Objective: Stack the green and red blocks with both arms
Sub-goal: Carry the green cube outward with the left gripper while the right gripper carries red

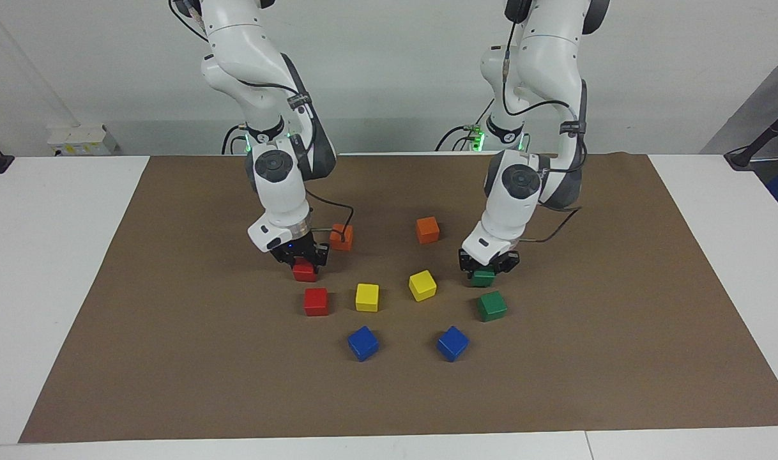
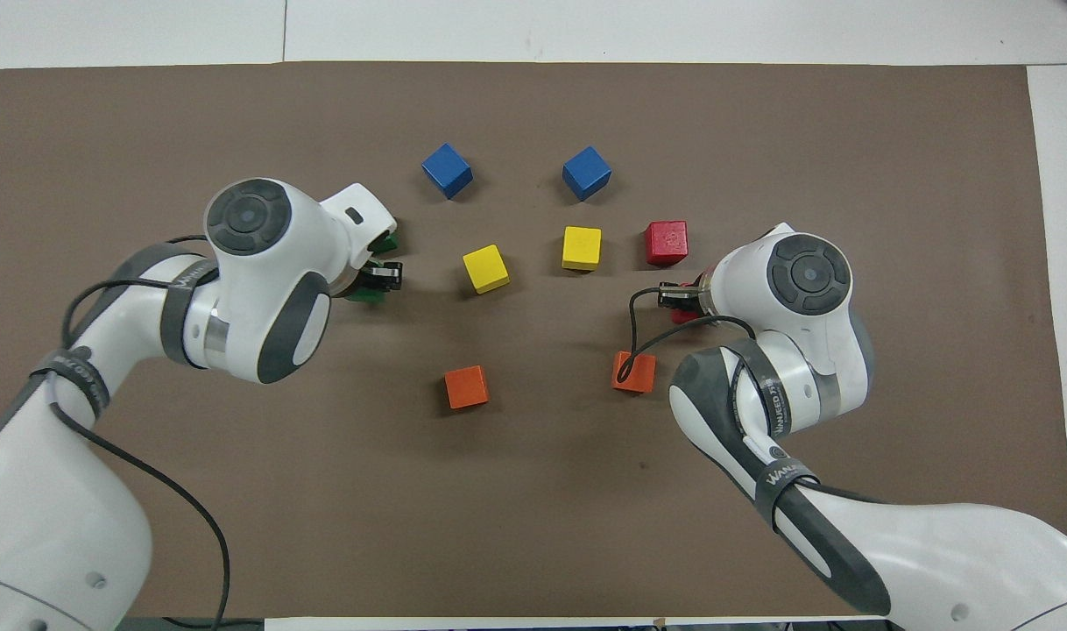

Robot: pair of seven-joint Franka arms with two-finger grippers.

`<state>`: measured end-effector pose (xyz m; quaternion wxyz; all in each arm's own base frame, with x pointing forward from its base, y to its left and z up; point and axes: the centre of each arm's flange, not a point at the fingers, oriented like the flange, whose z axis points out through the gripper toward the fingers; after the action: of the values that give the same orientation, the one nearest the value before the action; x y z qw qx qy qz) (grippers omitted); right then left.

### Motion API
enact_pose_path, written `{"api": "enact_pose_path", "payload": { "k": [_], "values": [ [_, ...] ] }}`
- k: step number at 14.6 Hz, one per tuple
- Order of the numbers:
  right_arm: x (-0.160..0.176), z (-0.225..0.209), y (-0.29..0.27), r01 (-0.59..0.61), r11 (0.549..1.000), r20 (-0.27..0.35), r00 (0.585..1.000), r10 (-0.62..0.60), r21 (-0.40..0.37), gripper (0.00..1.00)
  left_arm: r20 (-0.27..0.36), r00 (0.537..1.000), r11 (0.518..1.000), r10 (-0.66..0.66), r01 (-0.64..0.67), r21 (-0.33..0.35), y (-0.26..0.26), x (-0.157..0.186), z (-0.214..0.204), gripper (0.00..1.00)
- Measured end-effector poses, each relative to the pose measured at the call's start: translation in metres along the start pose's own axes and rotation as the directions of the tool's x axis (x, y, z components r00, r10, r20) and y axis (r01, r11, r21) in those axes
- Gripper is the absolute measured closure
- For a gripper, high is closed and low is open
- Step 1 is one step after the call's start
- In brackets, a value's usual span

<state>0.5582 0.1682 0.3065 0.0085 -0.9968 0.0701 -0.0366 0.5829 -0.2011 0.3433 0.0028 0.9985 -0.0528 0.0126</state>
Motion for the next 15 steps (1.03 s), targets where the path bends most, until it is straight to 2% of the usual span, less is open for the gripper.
{"api": "enact_pose_path", "payload": {
  "k": [2,4,6,9,11,15],
  "values": [
    [0.019,-0.017,0.018,0.032,0.999,0.023,0.999,-0.031,-0.013,0.45,0.012,0.998,0.998,-0.059,0.059,0.012,-0.063,0.002,-0.038,0.45],
    [0.052,-0.049,0.059,0.11,0.994,0.019,0.994,-0.11,-0.015,0.45,0.019,0.996,0.996,-0.092,0.092,0.02,-0.133,-0.001,-0.059,0.45],
    [0.077,-0.064,0.119,0.187,0.982,-0.01,0.982,-0.187,-0.02,0.45,0.028,0.998,0.998,-0.064,0.064,0.021,-0.207,-0.008,-0.057,0.45],
    [0.083,-0.05,0.193,0.218,0.976,0.008,0.976,-0.217,-0.029,0.45,0.041,0.998,0.999,-0.052,0.052,0.017,-0.298,-0.032,-0.043,0.45],
    [0.079,-0.037,0.206,0.23,0.973,0.012,0.973,-0.23,-0.03,0.45,0.024,0.998,0.998,-0.06,0.059,0.02,-0.324,-0.046,-0.023,0.45],
    [0.072,-0.023,0.204,0.251,0.967,0.008,0.968,-0.251,-0.028,0.45,0.043,0.997,0.998,-0.06,0.059,0.011,-0.327,-0.059,0.016,0.45]
  ]
}}
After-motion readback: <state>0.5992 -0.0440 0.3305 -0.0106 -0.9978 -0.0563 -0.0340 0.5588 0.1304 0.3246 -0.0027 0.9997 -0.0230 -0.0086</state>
